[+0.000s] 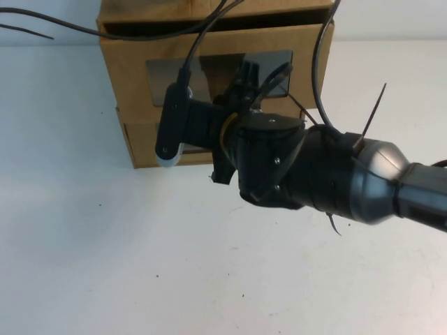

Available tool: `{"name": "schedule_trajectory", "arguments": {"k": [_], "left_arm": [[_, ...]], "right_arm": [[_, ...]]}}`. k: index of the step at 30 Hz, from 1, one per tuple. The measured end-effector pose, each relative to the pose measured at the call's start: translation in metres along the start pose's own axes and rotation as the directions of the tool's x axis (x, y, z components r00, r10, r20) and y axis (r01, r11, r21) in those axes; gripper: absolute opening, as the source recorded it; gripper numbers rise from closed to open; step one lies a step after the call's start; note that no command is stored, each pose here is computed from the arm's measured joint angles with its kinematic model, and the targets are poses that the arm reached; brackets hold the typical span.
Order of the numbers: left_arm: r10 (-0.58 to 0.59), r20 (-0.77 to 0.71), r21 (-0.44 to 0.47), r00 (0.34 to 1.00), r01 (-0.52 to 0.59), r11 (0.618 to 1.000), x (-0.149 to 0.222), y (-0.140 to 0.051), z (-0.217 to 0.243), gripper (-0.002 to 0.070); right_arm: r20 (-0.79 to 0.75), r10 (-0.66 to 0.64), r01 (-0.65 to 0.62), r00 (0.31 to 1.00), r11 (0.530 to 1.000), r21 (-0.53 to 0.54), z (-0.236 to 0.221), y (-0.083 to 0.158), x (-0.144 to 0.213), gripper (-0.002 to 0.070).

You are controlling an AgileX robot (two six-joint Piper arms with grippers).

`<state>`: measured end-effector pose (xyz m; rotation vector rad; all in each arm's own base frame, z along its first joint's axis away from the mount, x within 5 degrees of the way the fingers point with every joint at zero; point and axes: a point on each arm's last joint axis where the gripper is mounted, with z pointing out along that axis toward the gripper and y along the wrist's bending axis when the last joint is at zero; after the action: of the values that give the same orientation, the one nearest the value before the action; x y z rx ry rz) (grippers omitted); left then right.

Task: Open the shoe box
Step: 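Pull the top drawer of the cardboard box fully open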

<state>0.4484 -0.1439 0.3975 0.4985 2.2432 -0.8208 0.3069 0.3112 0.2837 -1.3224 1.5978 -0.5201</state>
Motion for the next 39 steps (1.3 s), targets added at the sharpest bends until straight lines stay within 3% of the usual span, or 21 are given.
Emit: {"name": "schedule_trajectory", "arguments": {"k": [20,39], "left_arm": [[0.003,-0.007,0.004,1.000,-0.003,1.000,0.001,-0.002,0.001,-0.0005],[0.003,-0.008,0.003,1.000,-0.003,1.000,0.001,-0.002,0.001,-0.0005]], "right_arm": [[-0.019,0.056,-0.058,0.998,0.986,-0.156,-0.090,0.034,0.011,0.0005],[-0.071,0.027,-0.042,0.997,0.974,-0.221,-0.116,0.063,0.001,0.0007]]}}
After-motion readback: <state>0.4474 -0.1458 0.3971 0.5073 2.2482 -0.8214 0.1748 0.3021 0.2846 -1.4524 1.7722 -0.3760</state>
